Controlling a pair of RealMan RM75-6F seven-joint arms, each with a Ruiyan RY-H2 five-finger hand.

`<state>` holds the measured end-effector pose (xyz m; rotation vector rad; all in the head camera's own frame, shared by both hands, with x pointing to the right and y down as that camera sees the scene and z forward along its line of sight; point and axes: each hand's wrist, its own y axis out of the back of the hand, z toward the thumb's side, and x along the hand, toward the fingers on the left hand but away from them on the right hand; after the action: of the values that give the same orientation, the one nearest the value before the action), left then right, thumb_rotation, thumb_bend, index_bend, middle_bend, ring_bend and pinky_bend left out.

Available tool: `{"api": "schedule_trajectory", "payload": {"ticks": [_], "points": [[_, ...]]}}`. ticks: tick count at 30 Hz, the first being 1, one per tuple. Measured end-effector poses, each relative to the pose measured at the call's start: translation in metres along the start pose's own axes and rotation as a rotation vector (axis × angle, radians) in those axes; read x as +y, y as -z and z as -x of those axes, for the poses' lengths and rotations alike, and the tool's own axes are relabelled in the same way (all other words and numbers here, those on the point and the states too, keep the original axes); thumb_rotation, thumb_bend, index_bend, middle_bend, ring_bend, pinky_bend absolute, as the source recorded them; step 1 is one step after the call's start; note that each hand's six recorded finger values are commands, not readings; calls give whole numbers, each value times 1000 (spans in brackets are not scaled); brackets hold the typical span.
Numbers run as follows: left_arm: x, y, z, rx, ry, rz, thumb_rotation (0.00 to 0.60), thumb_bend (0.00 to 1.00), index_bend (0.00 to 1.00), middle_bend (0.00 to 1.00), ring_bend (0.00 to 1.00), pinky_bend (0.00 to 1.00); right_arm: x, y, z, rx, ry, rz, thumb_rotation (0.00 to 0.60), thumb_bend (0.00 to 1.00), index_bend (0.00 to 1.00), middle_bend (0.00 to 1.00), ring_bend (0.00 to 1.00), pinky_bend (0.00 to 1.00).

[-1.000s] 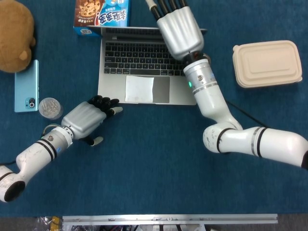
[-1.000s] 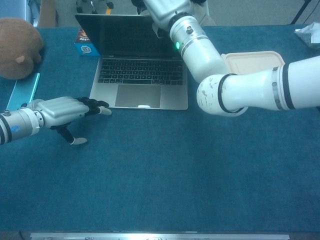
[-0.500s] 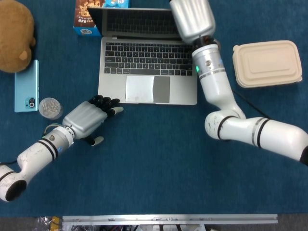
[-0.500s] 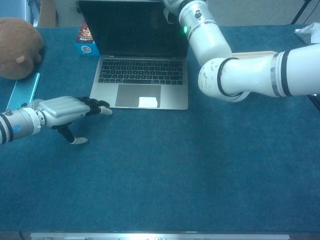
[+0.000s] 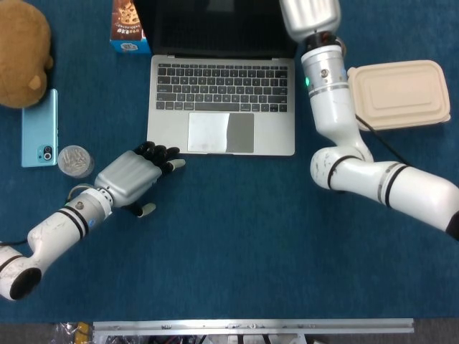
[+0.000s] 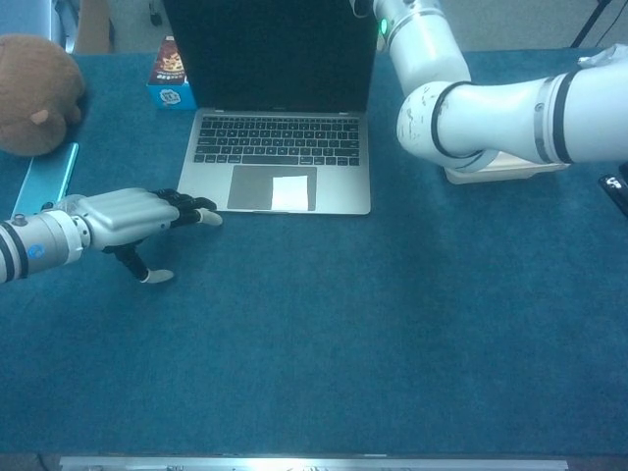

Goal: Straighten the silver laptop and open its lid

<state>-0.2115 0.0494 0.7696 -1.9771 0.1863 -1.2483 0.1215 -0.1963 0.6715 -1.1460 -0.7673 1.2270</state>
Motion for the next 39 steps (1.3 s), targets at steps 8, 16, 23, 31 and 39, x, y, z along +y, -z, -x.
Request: {"api": "schedule_trajectory", "payload": {"ticks": [8, 16, 23, 31, 39], "points": [[1, 1, 0, 5, 3, -12, 543, 314, 0, 0, 0, 0, -1, 10, 6, -22, 1, -12, 600, 387, 0, 19, 0, 30], [13, 5, 9, 22, -28, -17, 537, 314, 0, 0, 0, 0, 8, -1, -3, 32, 7, 63, 600, 387, 0, 19, 0, 30], [33, 15, 31, 66, -95, 7, 548, 314, 0, 0, 0, 0, 30, -2, -23, 96, 36, 136, 600, 386, 0, 19, 0, 30], [51, 40, 68, 170, -185, 64, 600, 314, 0, 0, 0, 0, 42, 41, -52, 81, 51, 177, 600, 387, 0, 19, 0, 30], [63, 67, 111, 300, -367, 135, 600, 314, 0, 0, 0, 0, 43, 116, -97, -4, 54, 173, 600, 387, 0, 19, 0, 30]]}}
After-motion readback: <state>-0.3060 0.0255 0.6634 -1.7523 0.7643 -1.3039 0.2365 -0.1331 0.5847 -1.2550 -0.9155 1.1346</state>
